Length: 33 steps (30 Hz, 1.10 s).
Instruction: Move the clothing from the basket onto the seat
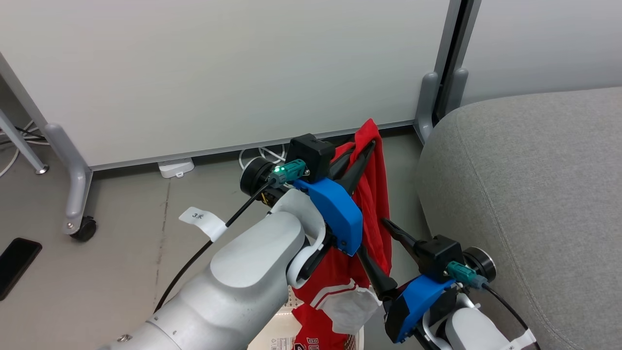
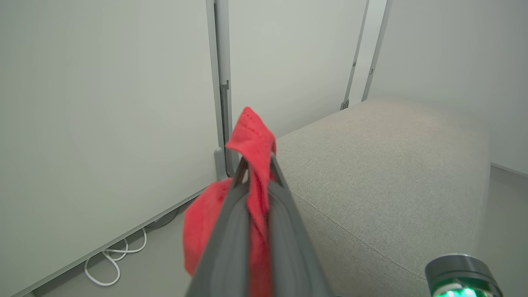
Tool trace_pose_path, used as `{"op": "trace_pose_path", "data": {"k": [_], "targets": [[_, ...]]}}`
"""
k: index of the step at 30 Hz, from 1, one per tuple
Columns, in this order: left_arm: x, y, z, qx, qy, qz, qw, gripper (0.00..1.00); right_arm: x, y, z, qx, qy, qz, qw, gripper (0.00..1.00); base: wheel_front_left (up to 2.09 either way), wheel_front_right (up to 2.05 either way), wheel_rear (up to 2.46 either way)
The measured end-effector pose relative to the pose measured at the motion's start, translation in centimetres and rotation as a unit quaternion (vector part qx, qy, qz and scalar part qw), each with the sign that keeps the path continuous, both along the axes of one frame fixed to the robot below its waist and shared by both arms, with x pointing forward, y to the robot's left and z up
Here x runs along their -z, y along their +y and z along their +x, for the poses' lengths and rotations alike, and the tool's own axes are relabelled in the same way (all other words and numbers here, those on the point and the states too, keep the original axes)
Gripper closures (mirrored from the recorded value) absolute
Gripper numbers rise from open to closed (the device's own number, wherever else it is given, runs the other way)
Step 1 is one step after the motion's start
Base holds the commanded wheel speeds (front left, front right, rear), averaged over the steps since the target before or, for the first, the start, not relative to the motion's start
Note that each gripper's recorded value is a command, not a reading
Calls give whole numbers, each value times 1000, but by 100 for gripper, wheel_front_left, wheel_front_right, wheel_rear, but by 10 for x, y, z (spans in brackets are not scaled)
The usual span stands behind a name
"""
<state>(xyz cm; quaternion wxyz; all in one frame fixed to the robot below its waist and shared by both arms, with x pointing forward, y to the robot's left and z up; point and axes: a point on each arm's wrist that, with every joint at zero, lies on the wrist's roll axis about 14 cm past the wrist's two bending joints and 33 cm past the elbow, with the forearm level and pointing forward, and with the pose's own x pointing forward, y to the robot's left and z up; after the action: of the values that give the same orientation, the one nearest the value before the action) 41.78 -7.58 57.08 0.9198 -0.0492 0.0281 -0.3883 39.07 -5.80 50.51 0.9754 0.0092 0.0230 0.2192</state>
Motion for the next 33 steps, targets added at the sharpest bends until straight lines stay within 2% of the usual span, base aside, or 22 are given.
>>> {"op": "trace_pose_path", "data": {"k": [11, 17, 18, 19, 20, 33], "targets": [[1, 3, -1, 1, 3, 4, 1000, 100, 0, 15, 26, -27, 9, -34, 999, 0, 0, 0, 0], [0, 2, -6, 8, 9, -4, 1000, 100, 6, 22, 31, -37, 23, -33, 999, 0, 0, 0, 0], [-1, 2, -7, 9, 8, -4, 1000, 100, 7, 23, 31, -38, 27, -31, 998, 16, 0, 0, 0], [-2, 2, -7, 9, 7, -4, 1000, 100, 9, 24, 30, -39, 33, -28, 998, 63, 0, 0, 0], [-3, 2, -8, 9, 6, -5, 1000, 100, 11, 24, 30, -40, 37, -27, 998, 100, 0, 0, 0], [-5, -1, -9, 8, 1, -1, 1000, 100, 17, 22, 28, -35, 47, -6, 998, 100, 0, 0, 0]]}}
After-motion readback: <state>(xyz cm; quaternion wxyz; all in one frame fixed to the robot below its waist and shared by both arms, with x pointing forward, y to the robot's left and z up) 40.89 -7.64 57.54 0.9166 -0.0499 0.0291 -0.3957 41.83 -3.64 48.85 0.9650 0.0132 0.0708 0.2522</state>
